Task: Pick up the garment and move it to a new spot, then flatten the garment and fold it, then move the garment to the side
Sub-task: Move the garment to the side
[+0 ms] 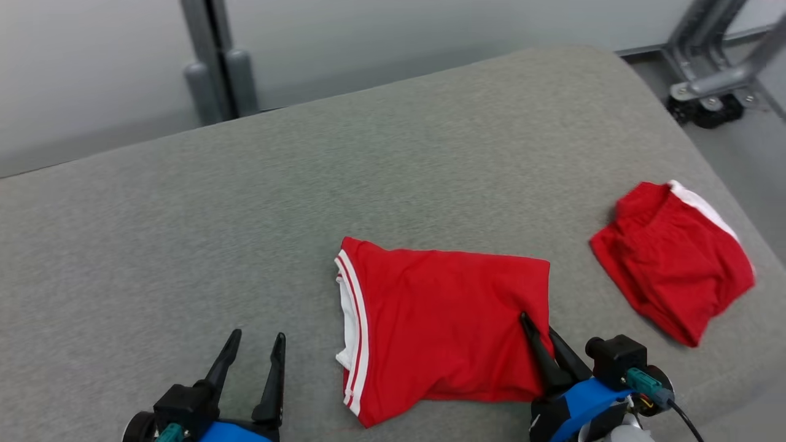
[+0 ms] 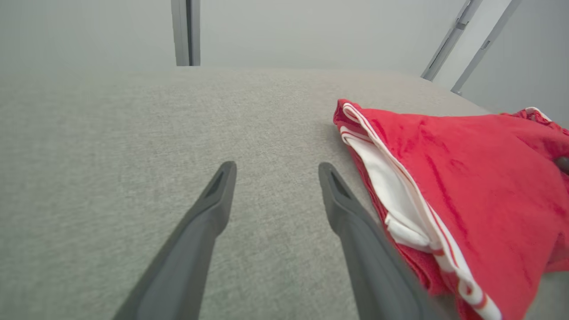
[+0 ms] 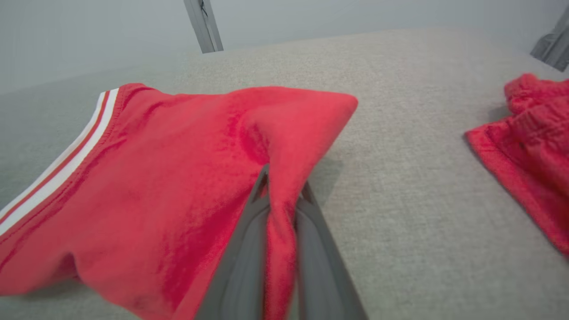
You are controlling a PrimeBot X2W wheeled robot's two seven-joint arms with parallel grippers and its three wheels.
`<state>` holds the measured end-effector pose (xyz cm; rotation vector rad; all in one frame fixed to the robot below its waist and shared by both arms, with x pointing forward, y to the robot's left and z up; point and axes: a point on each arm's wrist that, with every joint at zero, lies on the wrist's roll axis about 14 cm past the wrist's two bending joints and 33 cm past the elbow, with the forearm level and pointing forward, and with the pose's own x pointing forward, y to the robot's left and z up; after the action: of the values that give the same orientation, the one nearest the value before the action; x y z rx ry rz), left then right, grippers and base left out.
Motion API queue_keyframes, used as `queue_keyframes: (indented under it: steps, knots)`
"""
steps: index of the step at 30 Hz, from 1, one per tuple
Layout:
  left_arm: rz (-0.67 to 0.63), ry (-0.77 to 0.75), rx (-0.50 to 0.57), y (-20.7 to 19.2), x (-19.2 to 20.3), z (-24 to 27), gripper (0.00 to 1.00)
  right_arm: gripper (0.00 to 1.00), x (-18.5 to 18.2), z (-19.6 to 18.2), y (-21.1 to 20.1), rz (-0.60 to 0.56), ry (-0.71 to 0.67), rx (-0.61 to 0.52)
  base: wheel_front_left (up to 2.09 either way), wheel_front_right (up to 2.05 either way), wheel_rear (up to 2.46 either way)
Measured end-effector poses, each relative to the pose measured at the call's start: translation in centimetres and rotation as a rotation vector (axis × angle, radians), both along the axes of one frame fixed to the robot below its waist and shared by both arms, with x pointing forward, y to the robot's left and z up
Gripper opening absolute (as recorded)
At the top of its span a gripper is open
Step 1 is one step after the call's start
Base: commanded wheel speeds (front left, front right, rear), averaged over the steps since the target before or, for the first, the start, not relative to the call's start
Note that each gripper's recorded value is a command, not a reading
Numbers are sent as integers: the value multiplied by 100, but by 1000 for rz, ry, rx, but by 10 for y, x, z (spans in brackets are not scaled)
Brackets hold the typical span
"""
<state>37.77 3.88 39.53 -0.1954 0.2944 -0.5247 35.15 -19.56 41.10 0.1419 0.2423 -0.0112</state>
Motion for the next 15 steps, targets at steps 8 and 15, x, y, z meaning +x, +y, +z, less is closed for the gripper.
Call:
queue_keyframes:
  steps: [8, 15]
  knots:
    - [-247, -30, -47, -77, -2, 7, 100, 0, -47, 18, -42, -166, -40, -29, 0, 0, 0]
    - [-284, -29, -31, -78, -5, 4, 100, 0, -48, 32, -88, -226, -31, -236, 0, 0, 0]
